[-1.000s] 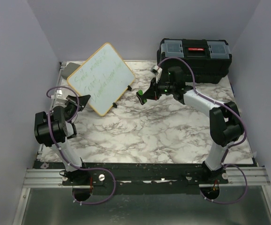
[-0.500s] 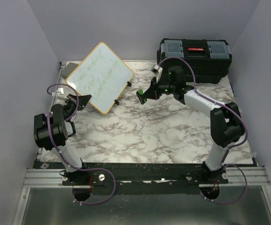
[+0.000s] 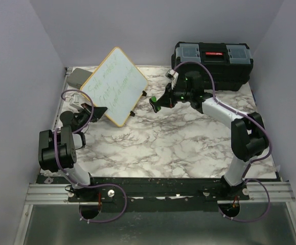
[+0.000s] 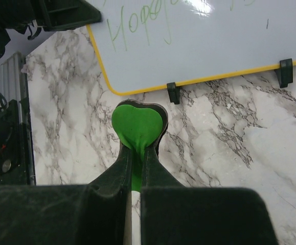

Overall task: Erase the whiteboard
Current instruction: Move the whiteboard stand to the center of the board.

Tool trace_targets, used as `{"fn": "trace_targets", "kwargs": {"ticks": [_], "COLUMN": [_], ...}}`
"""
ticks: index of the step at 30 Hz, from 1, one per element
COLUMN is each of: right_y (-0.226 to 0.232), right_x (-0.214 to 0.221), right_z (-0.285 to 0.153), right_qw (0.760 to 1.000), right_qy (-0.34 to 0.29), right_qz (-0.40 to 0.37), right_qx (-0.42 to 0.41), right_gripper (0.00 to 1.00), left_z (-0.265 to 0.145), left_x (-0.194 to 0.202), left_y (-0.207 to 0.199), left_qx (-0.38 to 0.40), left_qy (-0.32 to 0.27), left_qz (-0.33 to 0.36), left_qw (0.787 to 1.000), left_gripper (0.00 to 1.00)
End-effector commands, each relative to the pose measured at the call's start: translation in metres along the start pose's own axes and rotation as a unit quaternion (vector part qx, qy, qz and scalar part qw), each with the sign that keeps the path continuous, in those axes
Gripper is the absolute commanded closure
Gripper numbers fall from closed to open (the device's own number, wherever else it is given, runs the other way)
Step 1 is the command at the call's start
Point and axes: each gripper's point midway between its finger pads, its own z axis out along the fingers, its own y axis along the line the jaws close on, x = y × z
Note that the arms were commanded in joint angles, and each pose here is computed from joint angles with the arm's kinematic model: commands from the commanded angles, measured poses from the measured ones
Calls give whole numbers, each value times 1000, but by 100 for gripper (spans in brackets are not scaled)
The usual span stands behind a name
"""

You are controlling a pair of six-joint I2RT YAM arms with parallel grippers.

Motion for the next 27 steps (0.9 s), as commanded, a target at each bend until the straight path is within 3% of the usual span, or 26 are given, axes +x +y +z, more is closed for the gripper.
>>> {"fn": "trace_targets", "kwargs": {"ticks": [1, 8, 21, 27], "right_y": [7, 7, 6, 7], "right_x": [-14, -13, -10, -11], "right_z": [-10, -11, -9, -4], "right_qw": [1000, 1000, 999, 995], "right_qy": [-17, -17, -19, -19], "right_qz": [-21, -22, -40, -92], "right_qx": [-3, -4, -10, -17], "right_gripper": [97, 97, 97, 97], "left_z": [-2, -8, -15, -16], "left_x": [44, 71, 110, 122], "left_y": [-22, -33, -50, -60], "left_qx": [33, 40, 40, 63], "left_qy": [71, 91, 180, 195], "left_qz": [-30, -26, 12, 8], "left_qw": [997, 995, 983, 979], "left_gripper": [100, 100, 100, 100]}}
